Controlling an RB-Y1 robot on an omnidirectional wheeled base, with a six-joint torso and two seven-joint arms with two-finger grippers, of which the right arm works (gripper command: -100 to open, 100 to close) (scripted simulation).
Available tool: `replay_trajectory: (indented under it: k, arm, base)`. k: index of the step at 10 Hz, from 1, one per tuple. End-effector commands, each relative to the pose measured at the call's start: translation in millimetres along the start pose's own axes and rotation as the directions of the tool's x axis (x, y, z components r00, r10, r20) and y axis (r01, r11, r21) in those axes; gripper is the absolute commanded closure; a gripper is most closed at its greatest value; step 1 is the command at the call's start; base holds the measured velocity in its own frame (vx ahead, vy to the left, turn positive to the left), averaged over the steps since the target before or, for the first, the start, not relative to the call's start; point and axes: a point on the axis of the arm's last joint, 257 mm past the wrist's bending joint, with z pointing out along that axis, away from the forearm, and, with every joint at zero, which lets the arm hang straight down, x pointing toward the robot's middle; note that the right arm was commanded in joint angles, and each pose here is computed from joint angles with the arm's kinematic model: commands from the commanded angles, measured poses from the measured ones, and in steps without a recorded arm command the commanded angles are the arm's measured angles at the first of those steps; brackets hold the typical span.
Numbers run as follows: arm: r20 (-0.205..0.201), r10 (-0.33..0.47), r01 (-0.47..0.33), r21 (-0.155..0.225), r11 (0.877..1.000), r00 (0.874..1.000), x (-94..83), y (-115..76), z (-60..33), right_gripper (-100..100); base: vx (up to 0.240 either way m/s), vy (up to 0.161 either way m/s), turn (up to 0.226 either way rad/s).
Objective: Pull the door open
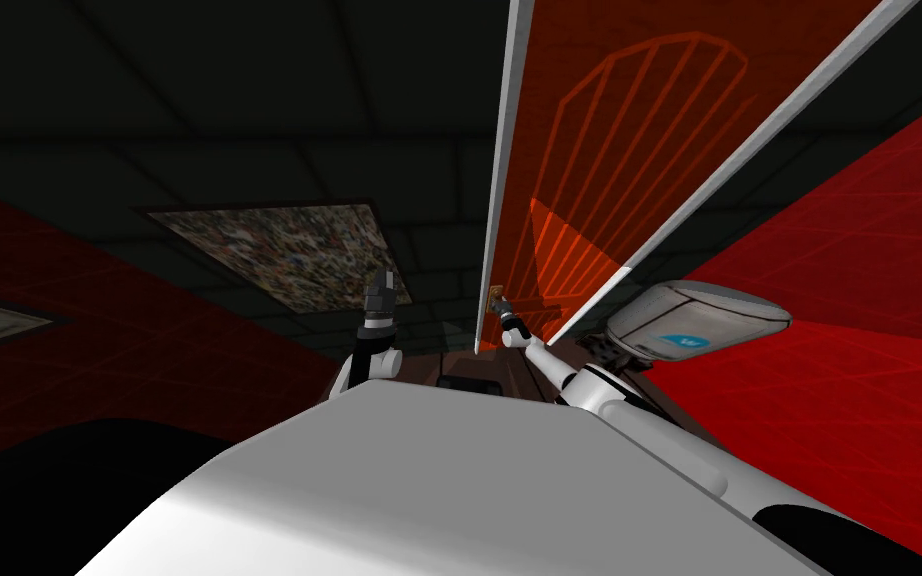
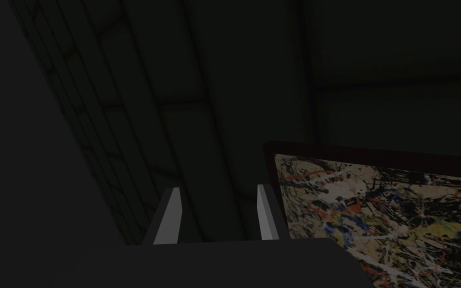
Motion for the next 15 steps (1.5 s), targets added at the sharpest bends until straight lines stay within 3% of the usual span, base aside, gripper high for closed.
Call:
replay_trajectory:
  k: [1,5,6,13,14,15]
  arm:
    - [0.0,0.001,-0.001,0.002,1.0,1.0,0.5,-1.2,0.6,100]
    - [0.0,0.001,-0.001,0.002,1.0,1.0,0.5,-1.2,0.6,100]
    - [-0.007,-0.001,0.001,0.005,1.0,1.0,3.3,0.2,0.7,-100]
    - [-0.026,-0.003,0.004,0.019,1.0,1.0,14.0,-1.6,4.7,-100]
    - [-0.025,-0.001,0.001,-0.01,1.0,1.0,12.3,22.4,0.6,-100]
    - [-0.025,-0.001,0.0,-0.023,1.0,1.0,11.8,33.1,-1.4,-100]
  base:
    - [-0.001,0.0,-0.035]
    - [-0.001,0.001,0.006]
    - [-0.14,0.03,-0.02]
    - [-0.171,-0.035,-0.036]
    - [0.044,0.04,0.193]
    - [0.1,0.051,0.208]
